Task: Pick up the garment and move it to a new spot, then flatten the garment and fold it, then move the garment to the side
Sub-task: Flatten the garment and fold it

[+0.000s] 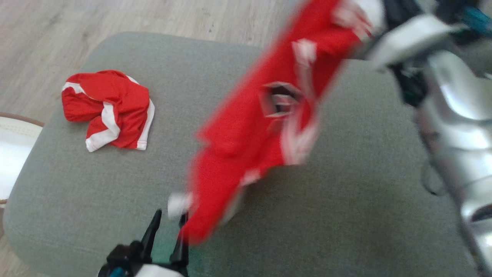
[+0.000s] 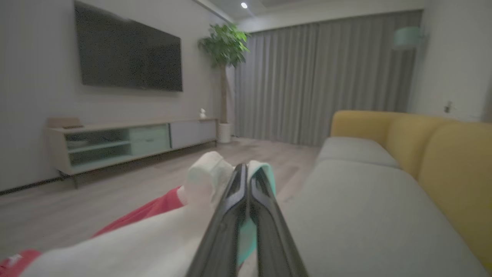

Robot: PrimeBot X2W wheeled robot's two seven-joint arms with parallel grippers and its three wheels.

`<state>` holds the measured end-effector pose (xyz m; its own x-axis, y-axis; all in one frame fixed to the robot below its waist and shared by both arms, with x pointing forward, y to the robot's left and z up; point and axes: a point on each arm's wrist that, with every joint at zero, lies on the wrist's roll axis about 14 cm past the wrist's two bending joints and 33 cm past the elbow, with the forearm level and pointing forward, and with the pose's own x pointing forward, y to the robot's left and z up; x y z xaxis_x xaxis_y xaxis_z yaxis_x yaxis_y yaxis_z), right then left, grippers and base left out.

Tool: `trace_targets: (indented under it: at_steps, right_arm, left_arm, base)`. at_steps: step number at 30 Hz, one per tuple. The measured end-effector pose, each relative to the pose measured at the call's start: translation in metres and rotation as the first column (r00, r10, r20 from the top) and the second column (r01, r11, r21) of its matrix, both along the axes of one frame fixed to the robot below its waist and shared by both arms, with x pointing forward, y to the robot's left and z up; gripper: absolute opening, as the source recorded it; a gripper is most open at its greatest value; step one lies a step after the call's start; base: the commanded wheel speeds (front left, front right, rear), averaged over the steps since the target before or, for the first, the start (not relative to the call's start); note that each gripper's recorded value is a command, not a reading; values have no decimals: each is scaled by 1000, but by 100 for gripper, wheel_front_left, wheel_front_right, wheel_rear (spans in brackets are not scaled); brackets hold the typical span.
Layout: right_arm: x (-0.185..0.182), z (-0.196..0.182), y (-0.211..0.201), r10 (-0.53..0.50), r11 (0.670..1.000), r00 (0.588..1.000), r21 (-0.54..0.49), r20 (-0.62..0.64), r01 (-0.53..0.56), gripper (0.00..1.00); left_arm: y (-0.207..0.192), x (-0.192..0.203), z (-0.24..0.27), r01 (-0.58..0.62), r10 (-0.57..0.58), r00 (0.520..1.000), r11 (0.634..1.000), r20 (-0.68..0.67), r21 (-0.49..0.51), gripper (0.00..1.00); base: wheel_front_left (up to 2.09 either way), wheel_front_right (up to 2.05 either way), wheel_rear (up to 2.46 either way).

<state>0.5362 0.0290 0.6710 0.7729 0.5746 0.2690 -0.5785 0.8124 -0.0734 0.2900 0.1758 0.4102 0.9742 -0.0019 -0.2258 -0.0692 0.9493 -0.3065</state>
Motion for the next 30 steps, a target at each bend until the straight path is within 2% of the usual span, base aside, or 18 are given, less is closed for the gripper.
trace_targets:
  at_steps: [1, 4, 6, 11, 15, 16, 22, 25, 30]
  right_arm:
    - [12, -21, -22, -61, 998, 997, -32, -51, 60, 100]
    - [27, -74, -70, -188, 976, 970, -143, -155, 167, 100]
    - [24, -95, -81, -215, 966, 958, -187, -187, 181, 100]
    - [4, -124, -80, -205, 966, 951, -202, -230, 160, 100]
    - [-30, -164, -66, -154, 977, 940, -191, -304, 98, 100]
    - [-54, -194, -59, -132, 982, 917, -178, -377, 68, 100]
    - [-128, -286, -66, -140, 982, 782, -184, -607, 32, 100]
    - [-141, -302, -66, -142, 982, 749, -188, -647, 24, 100]
    - [-138, -302, -55, -124, 986, 743, -163, -658, 20, 100]
  left_arm:
    - [0, 4, 3, 4, -4, 1000, 1000, 9, 2, 100]
    - [-2, 15, 10, 17, -17, 999, 1000, 33, 8, 100]
    - [-4, 19, 13, 26, -26, 999, 1000, 42, 9, 100]
    - [-11, 24, 16, 51, -52, 997, 999, 52, 8, 100]
    - [-15, 27, 17, 64, -64, 996, 998, 57, 7, 100]
    - [-15, 27, 17, 67, -67, 996, 998, 58, 7, 100]
    - [-16, 28, 16, 69, -69, 996, 998, 54, 6, 100]
    - [-16, 28, 14, 69, -69, 996, 998, 47, 6, 100]
    - [-14, 29, 13, 62, -63, 997, 998, 42, 6, 100]
  base:
    - [0, 0, 0]
    - [0, 0, 0]
    - [0, 0, 0]
    - [0, 0, 0]
    - [0, 0, 0]
    - [0, 0, 0]
    - [0, 0, 0]
    - [0, 0, 0]
    - [0, 0, 0]
